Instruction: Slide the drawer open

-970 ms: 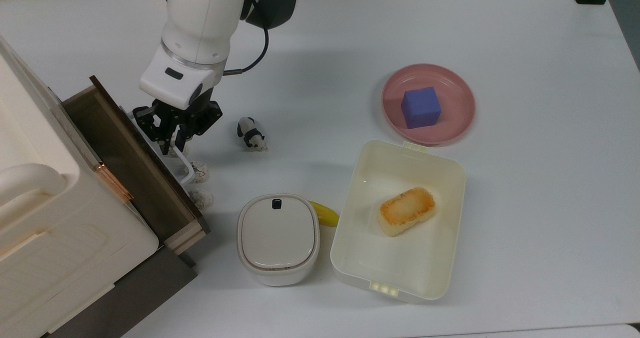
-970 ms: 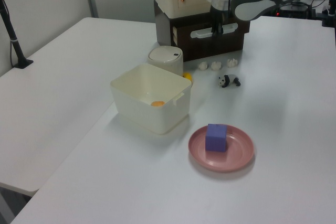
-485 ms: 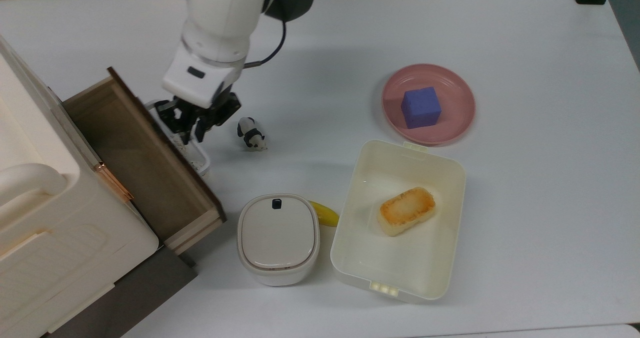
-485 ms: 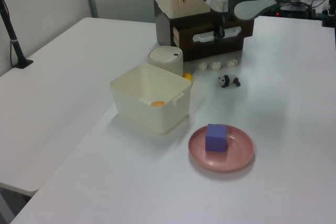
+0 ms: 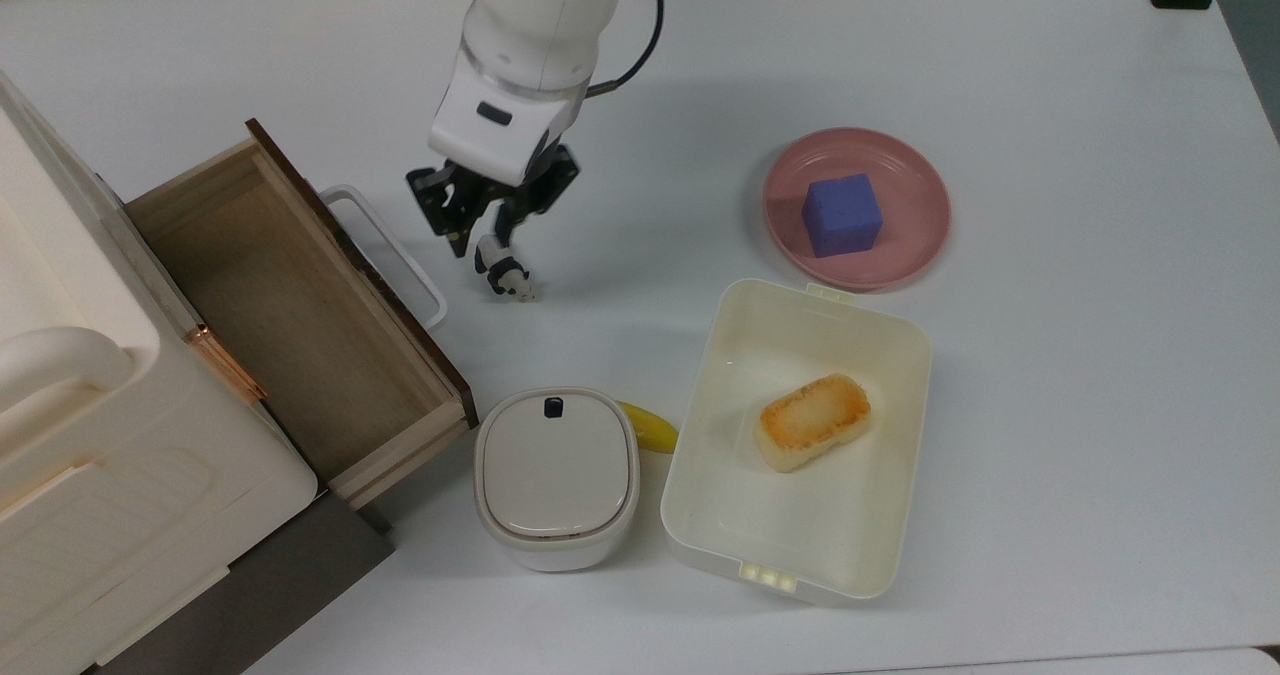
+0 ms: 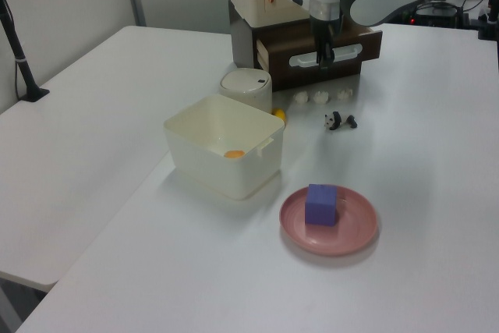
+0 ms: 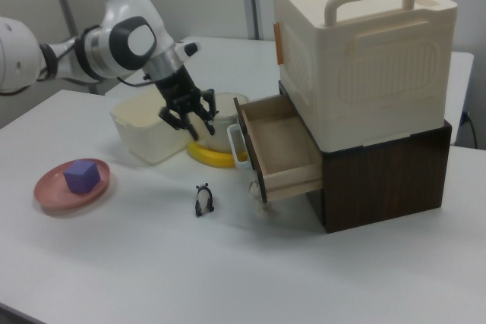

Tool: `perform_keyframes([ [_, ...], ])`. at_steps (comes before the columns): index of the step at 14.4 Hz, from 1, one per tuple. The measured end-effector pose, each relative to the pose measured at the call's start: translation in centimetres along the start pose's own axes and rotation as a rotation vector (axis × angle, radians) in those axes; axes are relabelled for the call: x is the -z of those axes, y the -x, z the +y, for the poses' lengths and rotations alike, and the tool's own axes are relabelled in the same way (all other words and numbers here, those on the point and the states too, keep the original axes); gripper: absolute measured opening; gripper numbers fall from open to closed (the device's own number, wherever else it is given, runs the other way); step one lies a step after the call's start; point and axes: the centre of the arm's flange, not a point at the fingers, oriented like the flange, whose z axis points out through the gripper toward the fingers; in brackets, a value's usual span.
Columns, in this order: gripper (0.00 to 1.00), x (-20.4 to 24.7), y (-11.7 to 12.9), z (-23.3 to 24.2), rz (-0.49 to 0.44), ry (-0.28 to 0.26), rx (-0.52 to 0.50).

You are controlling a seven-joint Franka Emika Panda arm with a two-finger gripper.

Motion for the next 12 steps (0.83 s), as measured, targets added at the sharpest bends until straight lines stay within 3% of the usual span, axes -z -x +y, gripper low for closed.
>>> perform_keyframes([
  [2, 0.63, 1.9, 0.5, -0.5, 0.002, -0.083, -0.118],
  [5, 0.98, 6.8, 2.7, -0.3, -0.078, -0.173, -0.326],
  [8, 1.0, 9.5, 5.0, 0.5, -0.135, -0.207, -0.409],
  [12, 1.0, 9.4, 6.9, 3.2, -0.158, -0.236, -0.526],
])
